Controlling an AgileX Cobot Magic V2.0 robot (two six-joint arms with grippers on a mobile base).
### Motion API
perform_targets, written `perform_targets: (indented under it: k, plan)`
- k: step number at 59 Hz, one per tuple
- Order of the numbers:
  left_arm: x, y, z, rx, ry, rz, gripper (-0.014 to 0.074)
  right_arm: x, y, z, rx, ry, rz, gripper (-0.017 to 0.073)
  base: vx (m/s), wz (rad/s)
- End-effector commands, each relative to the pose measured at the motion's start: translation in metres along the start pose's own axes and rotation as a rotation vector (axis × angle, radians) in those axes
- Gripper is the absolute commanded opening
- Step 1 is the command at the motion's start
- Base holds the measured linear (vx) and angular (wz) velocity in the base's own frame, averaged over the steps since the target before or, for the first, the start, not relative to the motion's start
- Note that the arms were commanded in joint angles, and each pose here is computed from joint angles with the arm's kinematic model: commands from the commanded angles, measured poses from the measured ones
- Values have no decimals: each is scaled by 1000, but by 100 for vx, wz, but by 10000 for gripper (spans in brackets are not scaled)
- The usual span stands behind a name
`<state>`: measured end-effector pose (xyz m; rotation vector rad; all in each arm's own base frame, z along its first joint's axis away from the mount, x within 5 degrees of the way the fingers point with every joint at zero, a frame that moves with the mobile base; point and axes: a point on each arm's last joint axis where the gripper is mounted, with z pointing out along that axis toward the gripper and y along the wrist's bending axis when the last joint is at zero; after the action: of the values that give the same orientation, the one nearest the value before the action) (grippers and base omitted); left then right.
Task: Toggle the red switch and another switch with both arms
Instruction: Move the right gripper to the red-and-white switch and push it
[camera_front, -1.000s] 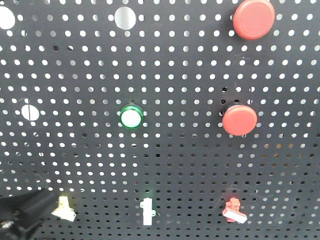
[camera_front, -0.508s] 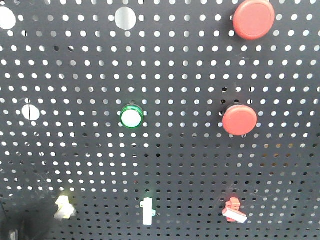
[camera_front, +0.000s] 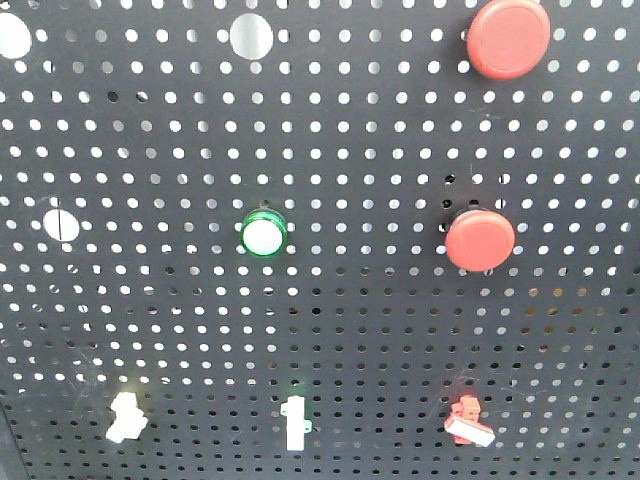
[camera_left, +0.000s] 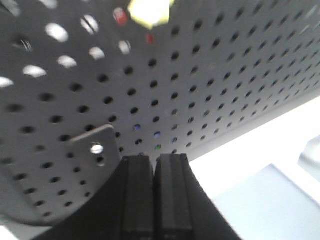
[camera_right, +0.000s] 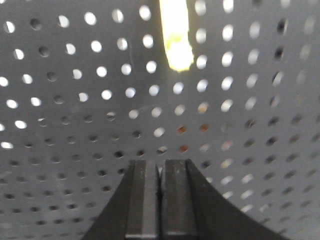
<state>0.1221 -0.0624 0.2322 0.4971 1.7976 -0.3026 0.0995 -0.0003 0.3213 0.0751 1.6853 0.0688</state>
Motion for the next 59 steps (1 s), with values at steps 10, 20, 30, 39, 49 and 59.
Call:
perform_targets:
  k: [10, 20, 30, 39, 49, 59]
  plan:
    - [-14, 3, -29, -39, -99, -9, 3, -9, 14, 14, -122, -29, -218, -6, 0, 0]
    - [-11, 5, -38, -67, -76, 11, 3, 4, 51, 31, -398, 32, -358, -6, 0, 0]
    - [-11, 5, -37, -71, -73, 47, 3, 7, 85, 44, -501, -41, -322, -6, 0, 0]
    - [-11, 5, -37, -71, -73, 47, 3, 10, 101, 49, -518, -74, -312, -6, 0, 0]
    - [-11, 5, -37, -70, -76, 48, 3, 10, 106, 57, -500, -77, -319, -6, 0, 0]
    - [-12, 4, -38, -66, -89, 48, 3, -8, 111, 59, -498, -120, -294, -6, 0, 0]
